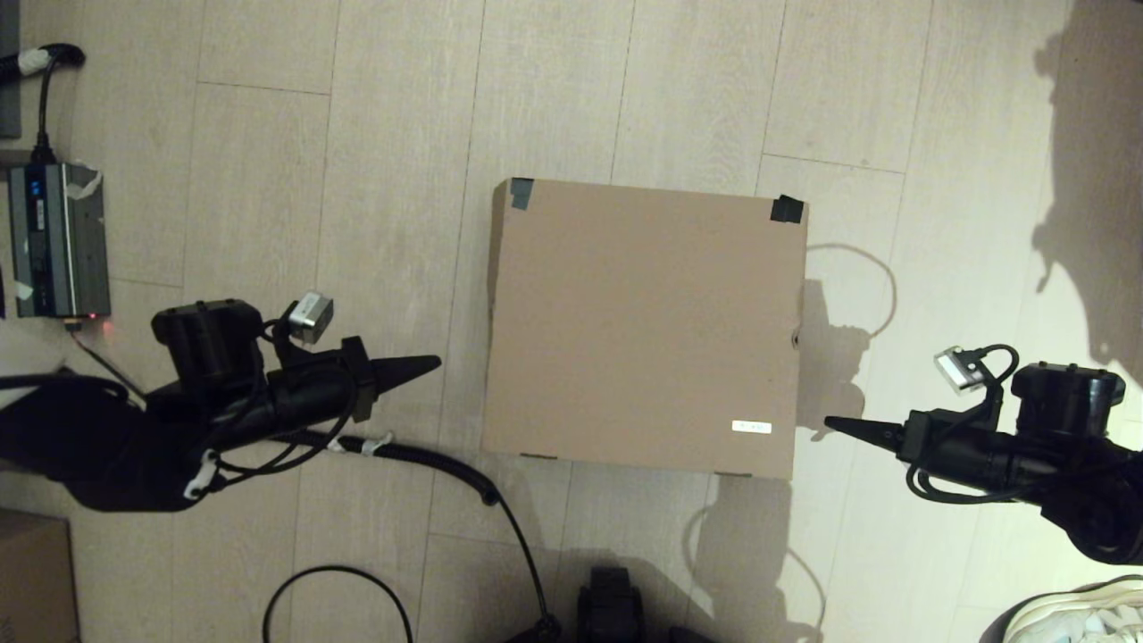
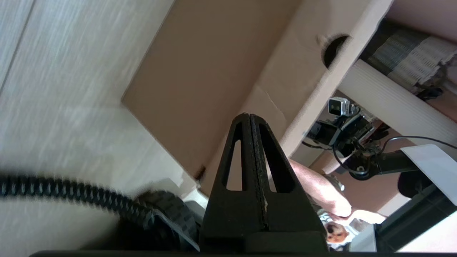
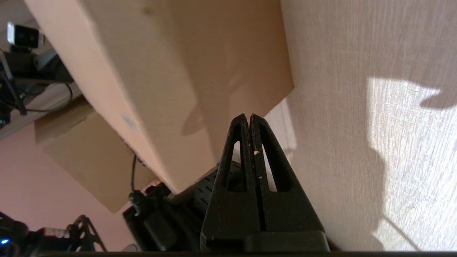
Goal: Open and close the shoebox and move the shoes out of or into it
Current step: Open the shoe box
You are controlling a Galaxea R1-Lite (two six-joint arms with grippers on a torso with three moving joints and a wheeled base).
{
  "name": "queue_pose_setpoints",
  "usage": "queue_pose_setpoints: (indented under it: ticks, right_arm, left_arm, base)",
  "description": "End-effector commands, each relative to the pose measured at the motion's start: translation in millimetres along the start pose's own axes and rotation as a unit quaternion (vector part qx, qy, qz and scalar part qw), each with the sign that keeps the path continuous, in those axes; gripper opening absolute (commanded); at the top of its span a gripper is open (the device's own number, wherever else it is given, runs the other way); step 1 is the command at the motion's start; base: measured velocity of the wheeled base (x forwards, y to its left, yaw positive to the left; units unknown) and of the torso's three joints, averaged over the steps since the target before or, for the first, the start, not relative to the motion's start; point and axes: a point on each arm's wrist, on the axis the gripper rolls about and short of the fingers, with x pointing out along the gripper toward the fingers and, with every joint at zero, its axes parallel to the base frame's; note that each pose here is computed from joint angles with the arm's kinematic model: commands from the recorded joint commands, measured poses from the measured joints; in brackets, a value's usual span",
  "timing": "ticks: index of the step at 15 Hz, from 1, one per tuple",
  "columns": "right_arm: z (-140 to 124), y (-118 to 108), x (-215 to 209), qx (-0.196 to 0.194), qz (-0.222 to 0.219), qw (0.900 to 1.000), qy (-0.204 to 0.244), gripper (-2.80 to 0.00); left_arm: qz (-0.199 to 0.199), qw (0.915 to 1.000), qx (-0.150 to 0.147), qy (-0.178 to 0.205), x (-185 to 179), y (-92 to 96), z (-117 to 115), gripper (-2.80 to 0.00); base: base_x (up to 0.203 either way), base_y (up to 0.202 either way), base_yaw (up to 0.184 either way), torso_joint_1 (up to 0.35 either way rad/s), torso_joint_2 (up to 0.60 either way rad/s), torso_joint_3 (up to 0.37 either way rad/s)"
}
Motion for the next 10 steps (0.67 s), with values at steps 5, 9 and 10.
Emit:
queue_pose_setpoints:
  ticks: [5,9,10]
  right_arm:
    - [-10,-6,22,0.004,0.008,1.0,0.018,-2.8]
    - [-13,2,37,-0.001,0.014,1.0,0.026,-2.8]
    - [-14,2,38,0.001,0.008,1.0,0.026,-2.8]
  left_arm:
    - [0.0,0.9999,-0.006,0.009,28,24.6,0,-2.8]
    - [-0.01,0.9999,-0.001,0.014,46,28.6,1,-2.8]
    - [-0.007,0.9999,-0.003,0.013,48,28.6,0,-2.8]
  base:
    - [0.0,0.0,0.0,0.0,0.0,0.0]
    - [0.0,0.0,0.0,0.0,0.0,0.0]
    - [0.0,0.0,0.0,0.0,0.0,0.0]
